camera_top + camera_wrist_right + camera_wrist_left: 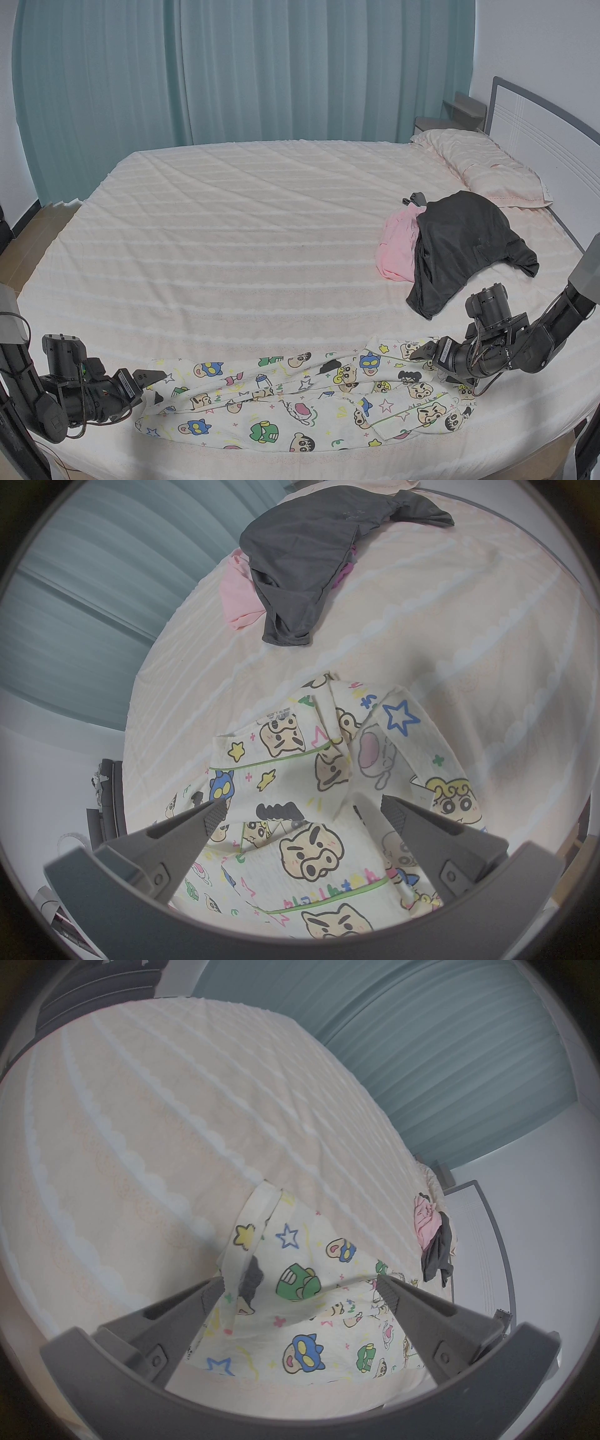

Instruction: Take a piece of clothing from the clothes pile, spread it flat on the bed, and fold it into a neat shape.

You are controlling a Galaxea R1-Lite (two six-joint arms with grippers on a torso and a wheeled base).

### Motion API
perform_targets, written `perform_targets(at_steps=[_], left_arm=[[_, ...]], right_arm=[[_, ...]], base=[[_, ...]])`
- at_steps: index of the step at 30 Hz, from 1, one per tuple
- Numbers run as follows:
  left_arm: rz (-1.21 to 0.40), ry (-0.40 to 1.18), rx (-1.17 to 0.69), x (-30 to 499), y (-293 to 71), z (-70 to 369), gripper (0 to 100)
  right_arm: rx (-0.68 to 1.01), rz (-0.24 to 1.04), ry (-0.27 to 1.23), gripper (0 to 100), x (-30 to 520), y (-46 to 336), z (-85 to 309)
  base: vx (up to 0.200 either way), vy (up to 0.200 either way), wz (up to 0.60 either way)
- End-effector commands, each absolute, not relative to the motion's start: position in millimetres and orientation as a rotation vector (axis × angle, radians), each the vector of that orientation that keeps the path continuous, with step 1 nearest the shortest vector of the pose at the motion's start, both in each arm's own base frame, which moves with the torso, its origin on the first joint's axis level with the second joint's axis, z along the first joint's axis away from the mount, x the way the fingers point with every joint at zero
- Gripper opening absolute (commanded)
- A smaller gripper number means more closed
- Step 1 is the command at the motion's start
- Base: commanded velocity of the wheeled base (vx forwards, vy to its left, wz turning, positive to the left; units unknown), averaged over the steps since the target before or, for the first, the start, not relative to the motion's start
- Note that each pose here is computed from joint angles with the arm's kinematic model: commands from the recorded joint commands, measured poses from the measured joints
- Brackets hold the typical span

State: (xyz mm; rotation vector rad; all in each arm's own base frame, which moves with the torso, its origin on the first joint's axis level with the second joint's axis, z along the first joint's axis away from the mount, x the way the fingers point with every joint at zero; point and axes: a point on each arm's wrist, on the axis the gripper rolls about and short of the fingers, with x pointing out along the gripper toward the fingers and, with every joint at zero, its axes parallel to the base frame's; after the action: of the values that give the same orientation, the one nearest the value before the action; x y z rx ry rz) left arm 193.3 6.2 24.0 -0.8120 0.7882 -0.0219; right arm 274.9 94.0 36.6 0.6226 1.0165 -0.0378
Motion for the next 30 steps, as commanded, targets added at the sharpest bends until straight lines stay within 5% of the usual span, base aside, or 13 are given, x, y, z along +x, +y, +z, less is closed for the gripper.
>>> perform_targets(at_steps=[1,30], left_arm=[[-0.007,0.847,-0.823,199.9,7.1,8.2,100],[-0.067,0.835,-0.805,226.9,9.0,-4.5,100]], right_arm=[[0.621,-0.038,1.019,100,273.9,93.9,36.0],[0.613,-0.018,1.016,100,271.1,98.1,34.2]], base=[[0.000,0.000,0.00],[0.000,0.000,0.00]])
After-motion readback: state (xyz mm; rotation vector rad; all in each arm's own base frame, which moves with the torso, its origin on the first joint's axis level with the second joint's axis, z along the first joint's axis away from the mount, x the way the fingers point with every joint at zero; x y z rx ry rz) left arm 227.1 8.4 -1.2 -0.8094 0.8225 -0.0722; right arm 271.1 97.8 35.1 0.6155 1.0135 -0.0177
